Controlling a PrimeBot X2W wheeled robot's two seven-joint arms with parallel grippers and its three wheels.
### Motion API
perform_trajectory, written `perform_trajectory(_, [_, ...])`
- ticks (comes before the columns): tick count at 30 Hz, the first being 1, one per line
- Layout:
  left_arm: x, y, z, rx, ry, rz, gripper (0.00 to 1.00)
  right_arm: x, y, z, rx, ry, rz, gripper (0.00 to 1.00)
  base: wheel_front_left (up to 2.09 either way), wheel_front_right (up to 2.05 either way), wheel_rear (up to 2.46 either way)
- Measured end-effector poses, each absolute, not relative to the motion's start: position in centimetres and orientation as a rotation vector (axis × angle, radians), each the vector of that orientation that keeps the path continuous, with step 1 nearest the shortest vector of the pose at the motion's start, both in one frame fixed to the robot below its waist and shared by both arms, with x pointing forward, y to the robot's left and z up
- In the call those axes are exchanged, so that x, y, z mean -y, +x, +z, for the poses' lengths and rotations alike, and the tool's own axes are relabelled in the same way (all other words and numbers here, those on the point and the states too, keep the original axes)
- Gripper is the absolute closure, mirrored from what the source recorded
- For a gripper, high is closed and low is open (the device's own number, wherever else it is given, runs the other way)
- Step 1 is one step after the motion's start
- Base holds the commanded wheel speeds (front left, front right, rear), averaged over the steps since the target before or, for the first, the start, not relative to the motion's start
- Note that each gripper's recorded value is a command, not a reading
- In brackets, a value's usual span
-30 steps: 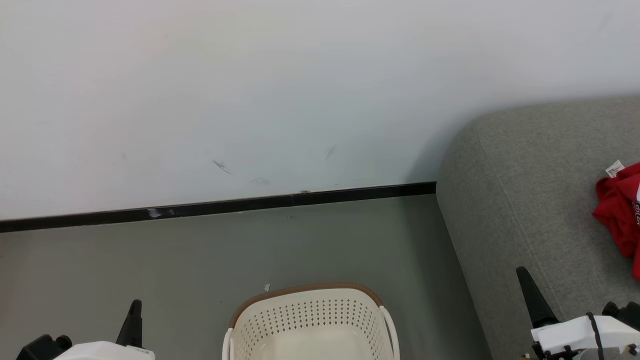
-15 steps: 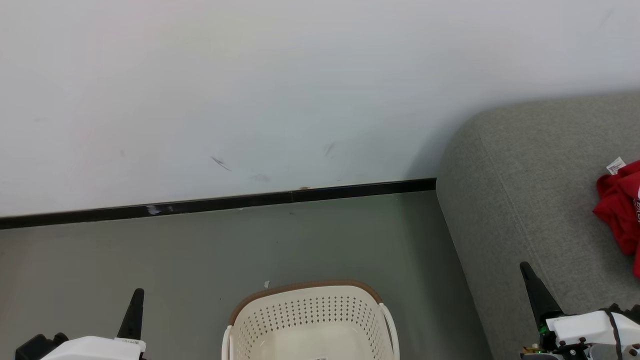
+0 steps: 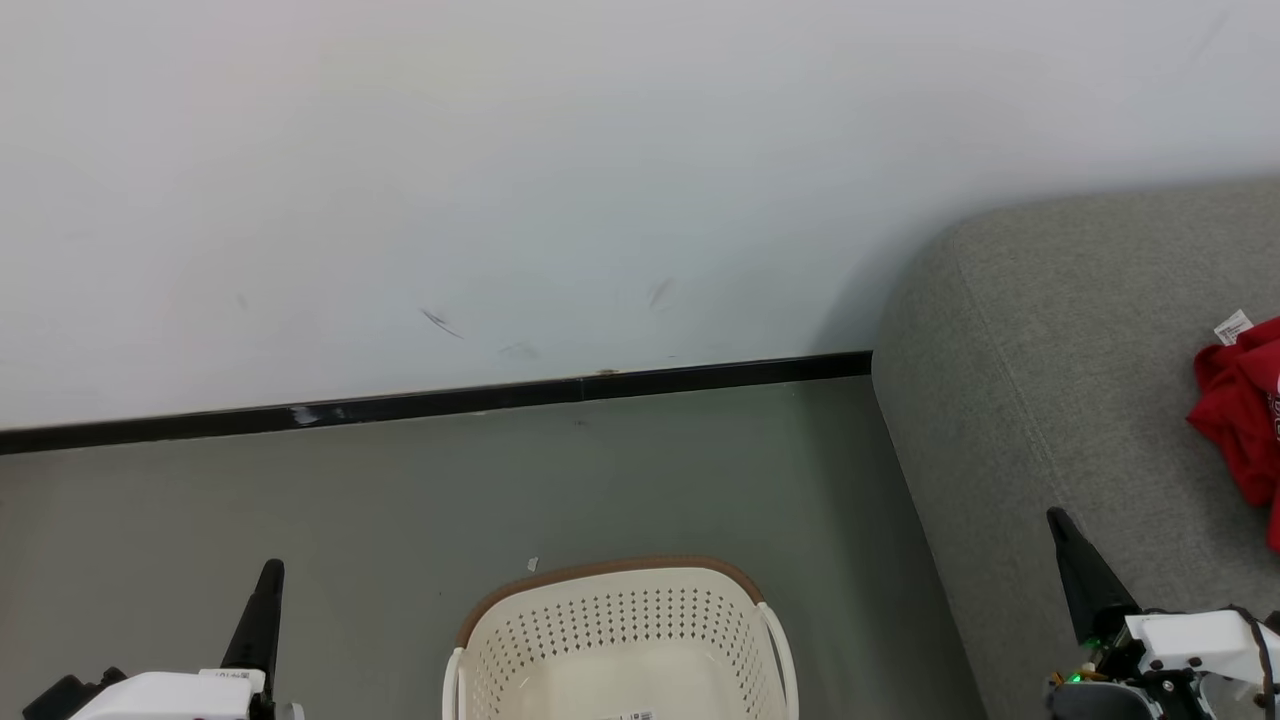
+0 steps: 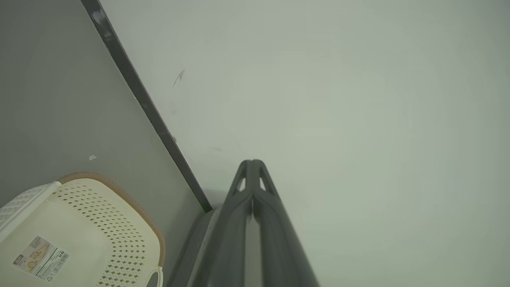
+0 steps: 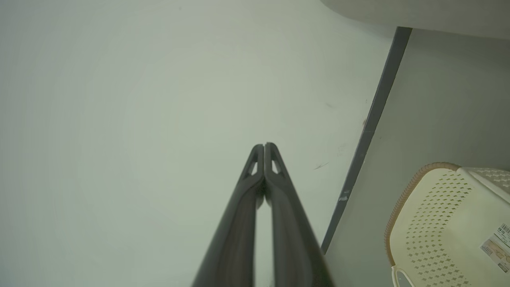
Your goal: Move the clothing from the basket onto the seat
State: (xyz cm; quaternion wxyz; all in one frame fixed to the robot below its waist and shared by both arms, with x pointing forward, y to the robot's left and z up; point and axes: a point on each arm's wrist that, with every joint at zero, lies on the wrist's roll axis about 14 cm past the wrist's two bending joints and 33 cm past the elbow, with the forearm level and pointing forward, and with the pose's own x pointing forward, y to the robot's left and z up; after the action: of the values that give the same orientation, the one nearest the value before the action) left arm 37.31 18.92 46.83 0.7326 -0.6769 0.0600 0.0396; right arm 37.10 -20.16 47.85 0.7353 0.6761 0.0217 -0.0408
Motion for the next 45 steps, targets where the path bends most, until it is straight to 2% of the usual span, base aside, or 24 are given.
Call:
perform_trajectory(8, [-18.8,37.7,47.7,-0.097,-1.576,0.053,1.0,20.3,37.4,48.1,-0.037,1.583,-0.083,1.0,0.0,0.0,0.0])
perform_trajectory(45, [-18.7,37.8,48.0,-0.092,-1.576,0.043,1.0,20.4,37.5,48.1,-0.035,1.586,-0.085,1.0,0.0,0.0,0.0])
